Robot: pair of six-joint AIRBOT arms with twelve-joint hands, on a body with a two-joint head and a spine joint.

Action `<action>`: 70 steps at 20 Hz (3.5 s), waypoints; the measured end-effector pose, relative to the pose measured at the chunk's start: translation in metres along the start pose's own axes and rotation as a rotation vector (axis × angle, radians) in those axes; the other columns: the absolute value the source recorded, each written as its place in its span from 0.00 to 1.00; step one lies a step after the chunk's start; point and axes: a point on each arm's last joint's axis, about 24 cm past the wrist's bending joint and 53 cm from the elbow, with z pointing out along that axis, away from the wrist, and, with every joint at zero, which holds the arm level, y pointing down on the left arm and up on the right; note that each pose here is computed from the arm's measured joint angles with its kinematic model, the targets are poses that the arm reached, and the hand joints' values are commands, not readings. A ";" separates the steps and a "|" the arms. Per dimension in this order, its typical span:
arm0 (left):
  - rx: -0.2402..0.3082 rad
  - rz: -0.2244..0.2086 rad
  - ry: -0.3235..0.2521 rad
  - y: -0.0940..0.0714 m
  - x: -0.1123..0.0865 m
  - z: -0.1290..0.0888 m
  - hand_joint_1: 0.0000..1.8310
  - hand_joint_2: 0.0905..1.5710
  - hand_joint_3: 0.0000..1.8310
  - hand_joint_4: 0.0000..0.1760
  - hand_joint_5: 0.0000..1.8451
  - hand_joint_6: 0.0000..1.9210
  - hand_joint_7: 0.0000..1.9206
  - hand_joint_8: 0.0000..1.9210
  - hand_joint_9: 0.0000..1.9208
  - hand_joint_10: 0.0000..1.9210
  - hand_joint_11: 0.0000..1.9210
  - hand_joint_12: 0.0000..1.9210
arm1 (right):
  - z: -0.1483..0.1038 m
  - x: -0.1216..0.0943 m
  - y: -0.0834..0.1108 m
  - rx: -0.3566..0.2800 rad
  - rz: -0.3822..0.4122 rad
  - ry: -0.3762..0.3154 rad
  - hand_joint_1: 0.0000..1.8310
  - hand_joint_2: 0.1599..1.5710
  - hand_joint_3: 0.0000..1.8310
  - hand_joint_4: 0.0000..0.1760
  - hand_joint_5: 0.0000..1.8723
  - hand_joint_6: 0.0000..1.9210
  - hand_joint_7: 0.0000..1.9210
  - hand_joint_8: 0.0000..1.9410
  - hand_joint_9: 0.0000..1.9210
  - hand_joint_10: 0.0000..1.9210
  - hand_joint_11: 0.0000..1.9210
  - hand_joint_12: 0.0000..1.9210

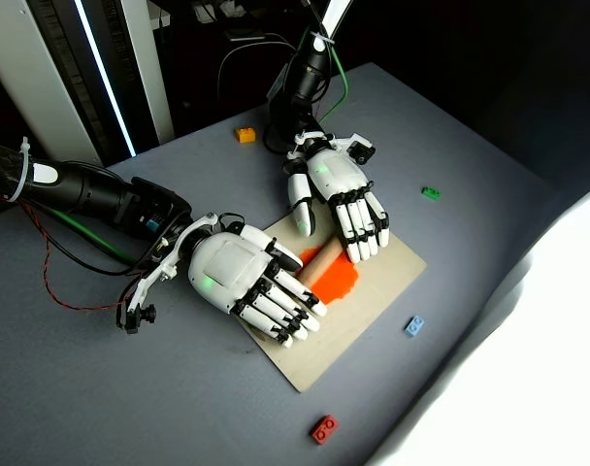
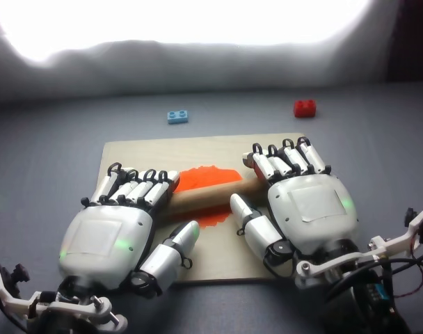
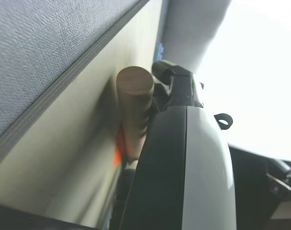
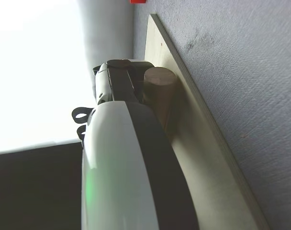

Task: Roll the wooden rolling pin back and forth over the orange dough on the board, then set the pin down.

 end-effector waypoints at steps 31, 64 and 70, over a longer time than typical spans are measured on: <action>0.008 -0.019 0.069 -0.002 0.006 -0.017 0.00 0.93 0.00 0.00 0.20 0.00 0.25 0.00 0.21 0.00 0.00 0.38 | -0.022 0.005 0.002 0.004 -0.073 0.005 0.00 0.97 0.00 0.00 0.12 0.31 0.26 0.01 0.08 0.40 0.00 0.65; 0.016 -0.024 0.110 -0.007 0.008 -0.022 0.00 0.93 0.00 0.00 0.21 0.00 0.25 0.00 0.21 0.00 0.00 0.40 | -0.034 0.005 0.005 0.012 -0.108 0.007 0.00 0.98 0.00 0.00 0.11 0.29 0.26 0.00 0.08 0.39 0.00 0.64; 0.015 -0.025 0.113 -0.007 0.008 -0.023 0.00 0.93 0.00 0.00 0.21 0.00 0.25 0.00 0.21 0.00 0.00 0.40 | -0.033 0.005 0.006 0.012 -0.105 0.006 0.00 0.98 0.00 0.00 0.10 0.29 0.25 0.00 0.08 0.39 0.00 0.65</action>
